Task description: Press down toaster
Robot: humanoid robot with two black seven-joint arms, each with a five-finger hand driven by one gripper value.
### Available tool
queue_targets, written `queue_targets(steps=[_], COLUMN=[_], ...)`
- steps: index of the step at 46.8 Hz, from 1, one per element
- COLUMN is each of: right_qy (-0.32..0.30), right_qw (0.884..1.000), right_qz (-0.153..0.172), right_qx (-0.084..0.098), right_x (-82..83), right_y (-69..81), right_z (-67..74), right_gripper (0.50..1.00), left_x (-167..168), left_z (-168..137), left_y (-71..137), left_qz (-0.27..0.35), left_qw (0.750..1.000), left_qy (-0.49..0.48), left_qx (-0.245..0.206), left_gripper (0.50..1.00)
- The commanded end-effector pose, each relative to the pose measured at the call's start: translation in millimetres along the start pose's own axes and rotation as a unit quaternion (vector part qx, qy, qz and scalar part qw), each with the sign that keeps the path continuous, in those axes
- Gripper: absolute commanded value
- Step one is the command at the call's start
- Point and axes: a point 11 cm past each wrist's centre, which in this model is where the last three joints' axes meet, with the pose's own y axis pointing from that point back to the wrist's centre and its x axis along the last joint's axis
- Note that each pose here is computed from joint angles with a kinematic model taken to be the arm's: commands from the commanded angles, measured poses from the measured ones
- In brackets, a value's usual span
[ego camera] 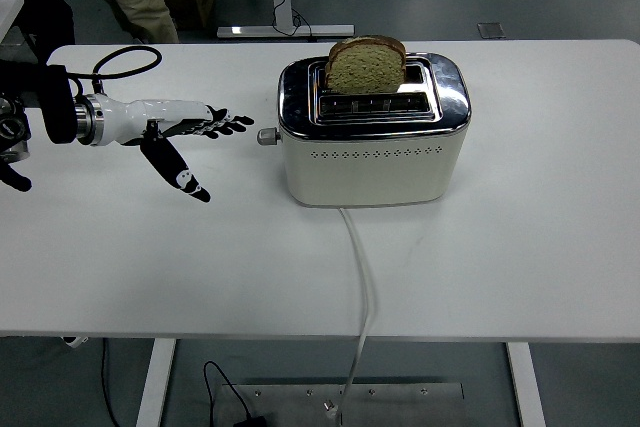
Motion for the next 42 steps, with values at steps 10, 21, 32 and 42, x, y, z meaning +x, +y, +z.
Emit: queue_targets(steps=[10, 21, 32, 42], right_qy=[0.0, 0.0, 0.0, -0.001], right_qw=[1.0, 1.0, 1.0, 1.0], right_qz=[0.0, 0.0, 0.0, 0.0], right_qx=[0.0, 0.0, 0.0, 0.0], right_x=[0.0, 0.0, 0.0, 0.0], right_y=[0.0, 0.0, 0.0, 0.0], right_z=[0.1, 0.1, 0.1, 0.1], right_gripper=[0.998, 0.998, 0.998, 0.998], left_x=[-1.9, -3.1, -3.4, -3.5], left_z=[3.1, 2.7, 2.5, 3.0], left_y=[-4.6, -4.9, -4.9, -5.4], left_qz=[-0.003, -0.004, -0.005, -0.005], left_qw=[1.0, 1.0, 1.0, 1.0], left_qy=[0.001, 0.0, 0.001, 0.001], left_qx=[-0.004, -0.004, -0.004, -0.005], left_gripper=[1.0, 1.0, 1.0, 1.0])
